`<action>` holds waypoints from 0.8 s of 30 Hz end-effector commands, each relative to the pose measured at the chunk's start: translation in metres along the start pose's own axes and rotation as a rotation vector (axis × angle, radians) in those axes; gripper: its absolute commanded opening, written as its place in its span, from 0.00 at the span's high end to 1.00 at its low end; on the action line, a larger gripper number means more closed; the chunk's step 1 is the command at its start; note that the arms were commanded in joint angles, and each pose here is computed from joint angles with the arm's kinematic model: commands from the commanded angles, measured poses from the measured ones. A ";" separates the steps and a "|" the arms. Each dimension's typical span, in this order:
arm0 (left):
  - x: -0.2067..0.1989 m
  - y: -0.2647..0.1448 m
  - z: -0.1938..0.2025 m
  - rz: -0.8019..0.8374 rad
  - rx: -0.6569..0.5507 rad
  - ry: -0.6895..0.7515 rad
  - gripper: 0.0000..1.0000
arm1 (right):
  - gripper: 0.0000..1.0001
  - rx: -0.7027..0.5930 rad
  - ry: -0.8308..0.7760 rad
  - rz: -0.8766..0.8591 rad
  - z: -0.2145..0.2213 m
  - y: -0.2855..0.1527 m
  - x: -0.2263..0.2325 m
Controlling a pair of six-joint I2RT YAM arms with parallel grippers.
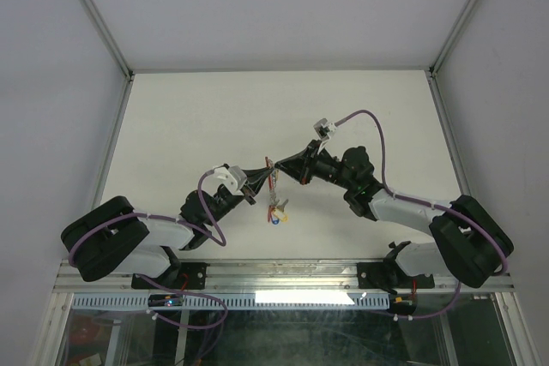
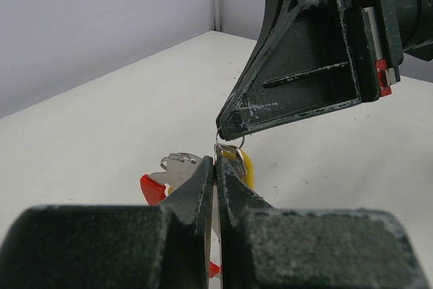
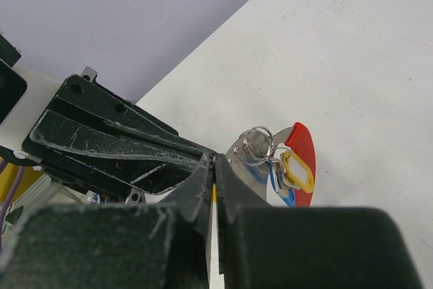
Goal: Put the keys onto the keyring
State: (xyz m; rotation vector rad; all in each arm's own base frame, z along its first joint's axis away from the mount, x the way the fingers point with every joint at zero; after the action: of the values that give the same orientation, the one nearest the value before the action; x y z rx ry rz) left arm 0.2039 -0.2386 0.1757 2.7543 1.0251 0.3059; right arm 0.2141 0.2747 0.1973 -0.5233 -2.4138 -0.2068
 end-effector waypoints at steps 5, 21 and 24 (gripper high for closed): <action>0.002 0.005 -0.022 0.010 -0.095 0.000 1.00 | 1.00 -0.070 -0.026 -0.012 -0.021 0.010 0.009; 0.001 0.005 -0.021 0.020 -0.094 0.011 1.00 | 1.00 -0.068 0.045 0.059 -0.018 0.011 -0.001; 0.001 0.005 -0.020 0.023 -0.093 0.011 1.00 | 1.00 -0.064 0.076 0.061 -0.016 0.012 -0.002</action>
State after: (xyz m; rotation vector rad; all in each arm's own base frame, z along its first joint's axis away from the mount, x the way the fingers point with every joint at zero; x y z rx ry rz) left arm 0.2040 -0.2386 0.1757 2.7550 1.0258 0.3095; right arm 0.2190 0.2740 0.1882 -0.5923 -2.3292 -0.1850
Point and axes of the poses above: each gripper's point midway between its finger pads, its own y axis out along the fingers, its own x axis along the line the jaws close on, z = x × y, the point moved 5 cm from there along -y, back along the fingers, and after that the axes turned 6 degrees about y, right-handed, at the moved point
